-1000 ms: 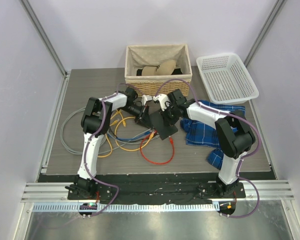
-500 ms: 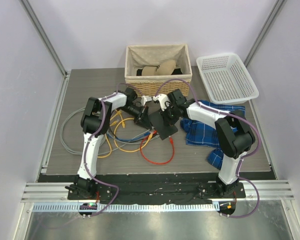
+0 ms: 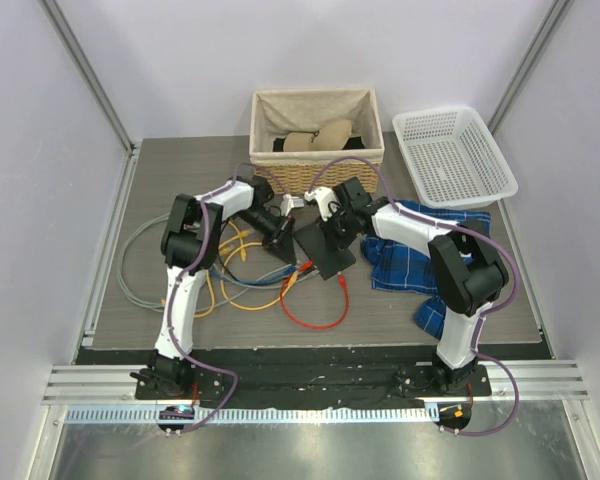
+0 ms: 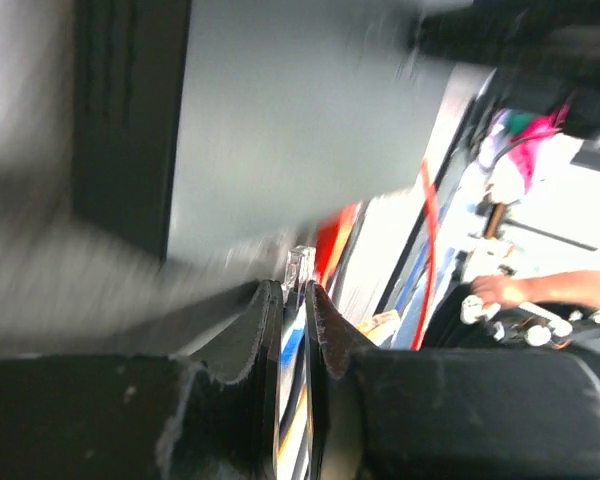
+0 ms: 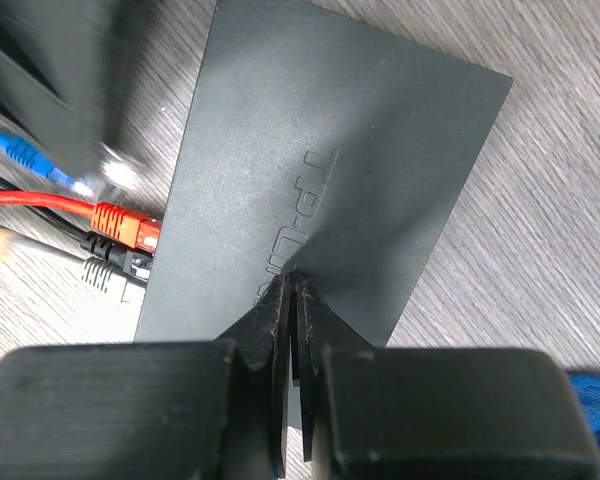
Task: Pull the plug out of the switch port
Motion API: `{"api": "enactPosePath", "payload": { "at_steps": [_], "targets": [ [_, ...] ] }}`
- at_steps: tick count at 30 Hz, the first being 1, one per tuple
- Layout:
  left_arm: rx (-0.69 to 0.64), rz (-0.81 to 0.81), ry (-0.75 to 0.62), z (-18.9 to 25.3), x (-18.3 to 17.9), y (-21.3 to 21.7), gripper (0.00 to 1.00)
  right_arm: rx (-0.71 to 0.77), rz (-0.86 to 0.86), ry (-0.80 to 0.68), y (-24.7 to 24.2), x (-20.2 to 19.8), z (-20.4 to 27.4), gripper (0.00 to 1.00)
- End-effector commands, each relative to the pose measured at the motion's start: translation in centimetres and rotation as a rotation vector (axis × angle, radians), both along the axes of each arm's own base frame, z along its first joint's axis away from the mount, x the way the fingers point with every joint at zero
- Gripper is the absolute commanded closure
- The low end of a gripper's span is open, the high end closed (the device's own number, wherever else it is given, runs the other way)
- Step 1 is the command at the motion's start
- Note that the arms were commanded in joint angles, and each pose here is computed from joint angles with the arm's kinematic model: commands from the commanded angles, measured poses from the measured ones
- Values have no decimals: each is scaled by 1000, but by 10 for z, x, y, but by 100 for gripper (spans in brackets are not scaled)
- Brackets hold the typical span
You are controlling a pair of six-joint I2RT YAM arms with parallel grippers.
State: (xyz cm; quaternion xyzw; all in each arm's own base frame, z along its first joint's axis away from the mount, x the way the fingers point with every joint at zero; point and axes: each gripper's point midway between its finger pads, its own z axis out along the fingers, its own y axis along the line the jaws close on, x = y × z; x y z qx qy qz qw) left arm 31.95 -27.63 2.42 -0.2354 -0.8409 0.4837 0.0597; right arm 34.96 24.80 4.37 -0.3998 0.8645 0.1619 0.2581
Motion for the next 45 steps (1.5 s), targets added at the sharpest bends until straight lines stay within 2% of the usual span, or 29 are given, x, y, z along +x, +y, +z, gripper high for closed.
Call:
{"api": "enactPosePath", "payload": {
  "at_steps": [1, 3, 7, 9, 10, 14, 16, 17, 18, 19, 21, 23, 26, 27, 28, 30, 31, 34, 37, 40, 41, 42, 45],
  "targets": [
    [138, -59, -166, 18, 4, 62, 100, -130, -4, 129, -27, -33, -41, 92],
    [179, -52, -236, 29, 16, 83, 100, -131, -6, 129, -26, -32, -42, 92],
    [386, -48, -465, 49, 63, 135, 100, -129, -6, 123, -24, -27, -41, 92],
    [460, -24, -530, 55, 82, 156, 100, -126, -4, 120, -21, -26, -40, 92],
    [541, -15, -585, 59, 97, 171, 100, -125, -6, 119, -22, -25, -40, 92],
    [722, 59, -693, 65, 133, 205, 100, -121, 0, 111, -21, -24, -40, 92],
    [763, 107, -727, 65, 148, 210, 99, -120, 1, 105, -21, -24, -39, 92],
    [774, 149, -713, 65, 150, 211, 92, -122, 0, 105, -22, -25, -39, 92],
    [770, 164, -691, 62, 150, 209, 68, -125, 0, 104, -23, -25, -40, 92],
    [757, 187, -683, 67, 152, 205, 59, -123, 0, 97, -23, -25, -38, 92],
    [688, 221, -609, 72, 143, 191, 50, -126, 3, 95, -24, -26, -39, 92],
    [613, 253, -615, 92, 141, 178, 47, -128, 2, 93, -26, -28, -38, 92],
    [403, 310, -643, 133, 130, 145, 41, -127, 5, 95, -27, -30, -40, 92],
    [322, 314, -676, 148, 129, 133, 35, -128, 6, 102, -27, -33, -43, 92],
    [226, 309, -663, 162, 113, 117, 33, -125, 7, 104, -27, -34, -44, 92],
    [153, 312, -691, 173, 109, 103, 31, -123, 8, 107, -27, -34, -44, 92],
    [130, 297, -657, 166, 97, 93, 31, -122, 7, 106, -26, -33, -44, 92],
    [141, 276, -639, 151, 83, 81, 31, -120, 5, 97, -24, -29, -42, 92],
    [302, 343, -678, 129, 93, 91, 31, -117, 4, 94, -23, -27, -41, 92],
    [214, 342, -721, 146, 85, 81, 32, -119, 3, 94, -24, -28, -40, 92],
    [118, 306, -718, 157, 75, 67, 32, -120, 3, 97, -25, -30, -41, 92],
    [89, 275, -725, 158, 70, 62, 32, -121, 4, 96, -26, -30, -41, 92],
    [81, 141, -593, 134, 40, 39, 34, -122, 5, 105, -27, -34, -43, 92]
  ]
}}
